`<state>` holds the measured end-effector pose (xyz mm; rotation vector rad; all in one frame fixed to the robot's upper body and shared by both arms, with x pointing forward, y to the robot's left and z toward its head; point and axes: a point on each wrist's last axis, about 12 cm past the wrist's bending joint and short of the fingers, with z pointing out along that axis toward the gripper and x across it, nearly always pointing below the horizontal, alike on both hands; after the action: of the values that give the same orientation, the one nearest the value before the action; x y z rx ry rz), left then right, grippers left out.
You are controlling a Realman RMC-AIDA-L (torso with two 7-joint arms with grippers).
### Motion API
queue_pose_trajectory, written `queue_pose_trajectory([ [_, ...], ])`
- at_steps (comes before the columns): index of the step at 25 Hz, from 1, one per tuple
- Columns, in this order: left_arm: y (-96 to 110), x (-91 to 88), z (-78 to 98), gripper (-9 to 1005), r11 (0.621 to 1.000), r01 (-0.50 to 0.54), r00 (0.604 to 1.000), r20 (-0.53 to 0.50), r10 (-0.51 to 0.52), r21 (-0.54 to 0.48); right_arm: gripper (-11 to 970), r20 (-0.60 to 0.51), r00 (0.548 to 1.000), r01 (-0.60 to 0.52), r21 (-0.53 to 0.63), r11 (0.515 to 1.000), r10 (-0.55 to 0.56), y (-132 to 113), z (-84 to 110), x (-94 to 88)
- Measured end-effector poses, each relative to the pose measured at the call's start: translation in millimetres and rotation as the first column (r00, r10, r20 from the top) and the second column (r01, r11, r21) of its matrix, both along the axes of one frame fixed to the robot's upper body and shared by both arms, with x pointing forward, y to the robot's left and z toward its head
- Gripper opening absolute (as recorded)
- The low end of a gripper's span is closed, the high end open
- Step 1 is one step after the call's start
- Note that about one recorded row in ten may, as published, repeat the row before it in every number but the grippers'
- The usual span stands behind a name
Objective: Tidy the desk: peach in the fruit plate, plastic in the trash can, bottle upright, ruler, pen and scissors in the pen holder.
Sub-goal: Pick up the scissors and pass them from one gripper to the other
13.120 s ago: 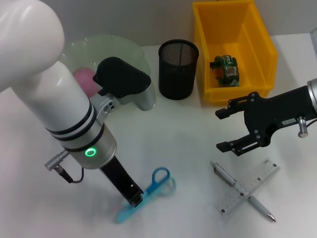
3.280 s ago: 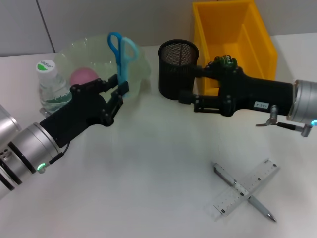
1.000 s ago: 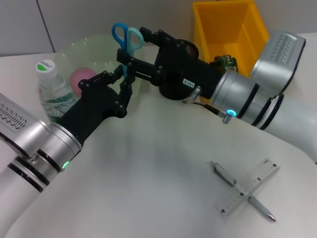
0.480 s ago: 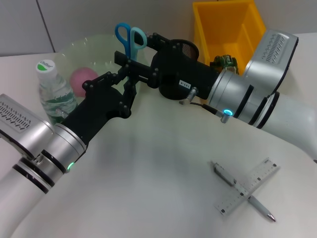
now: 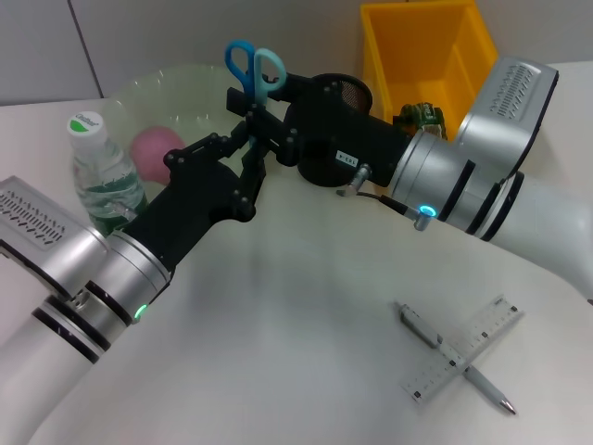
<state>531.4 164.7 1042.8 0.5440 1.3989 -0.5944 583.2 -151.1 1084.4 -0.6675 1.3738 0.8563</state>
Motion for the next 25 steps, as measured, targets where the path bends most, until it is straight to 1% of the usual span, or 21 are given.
queue_pose_trajectory([
  [5,-0.6,0.1,-1.0,210,1.000,0.002,1.000,-0.007,-0.002,0.007,314,0.003,1.000,0.001,-0.002,1.000,-0.001,-0.5,0.0,0.1],
  [16,-0.6,-0.2,-1.5,210,1.000,0.003,1.000,-0.008,-0.003,0.010,269,0.006,1.000,-0.002,-0.018,1.000,0.002,-0.9,-1.8,-0.8],
  [21,-0.7,-0.2,-1.5,210,1.000,0.004,1.000,-0.008,-0.004,0.011,92,0.004,1.000,0.000,-0.020,1.000,0.000,-1.0,-2.3,-0.7],
  [25,-1.0,-0.7,-1.7,210,1.000,0.009,1.000,-0.007,-0.009,0.014,91,0.003,1.000,0.000,-0.020,1.000,0.000,-1.0,-2.4,-0.8],
])
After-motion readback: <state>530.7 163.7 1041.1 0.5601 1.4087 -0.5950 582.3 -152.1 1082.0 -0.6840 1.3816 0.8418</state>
